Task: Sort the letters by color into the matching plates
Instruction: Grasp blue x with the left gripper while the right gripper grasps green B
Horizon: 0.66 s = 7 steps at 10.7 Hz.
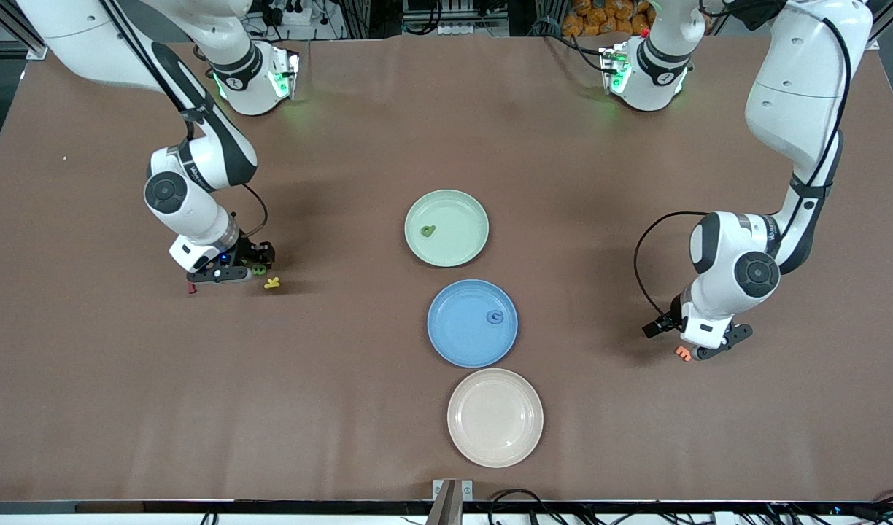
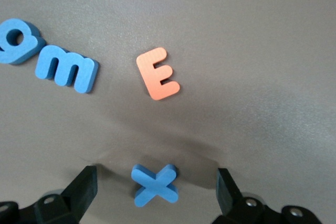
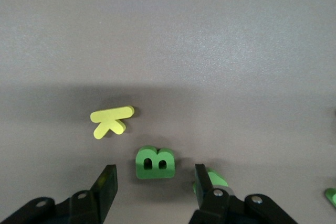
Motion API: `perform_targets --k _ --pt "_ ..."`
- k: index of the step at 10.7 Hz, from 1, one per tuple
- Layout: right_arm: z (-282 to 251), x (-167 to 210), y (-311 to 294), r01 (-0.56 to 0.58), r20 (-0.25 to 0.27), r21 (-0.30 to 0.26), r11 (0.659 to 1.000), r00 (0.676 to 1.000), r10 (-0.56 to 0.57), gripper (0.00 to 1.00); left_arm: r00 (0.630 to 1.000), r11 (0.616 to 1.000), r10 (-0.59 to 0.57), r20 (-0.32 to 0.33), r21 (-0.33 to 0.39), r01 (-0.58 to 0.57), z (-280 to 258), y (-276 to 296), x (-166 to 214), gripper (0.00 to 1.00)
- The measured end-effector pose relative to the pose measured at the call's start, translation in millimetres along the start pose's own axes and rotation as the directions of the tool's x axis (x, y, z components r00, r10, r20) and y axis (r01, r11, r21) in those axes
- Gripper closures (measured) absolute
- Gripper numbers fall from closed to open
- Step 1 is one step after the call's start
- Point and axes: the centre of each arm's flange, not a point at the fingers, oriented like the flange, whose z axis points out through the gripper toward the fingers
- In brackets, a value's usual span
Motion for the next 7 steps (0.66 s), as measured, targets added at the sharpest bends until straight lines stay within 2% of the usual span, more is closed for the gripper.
perform_targets --k 7 --pt "13 -3 -7 0.024 0.004 0.002 1.000 1.000 -0.024 0.42 0.995 0.995 -0.098 0.011 0.000 0.098 3 0 -4 0.00"
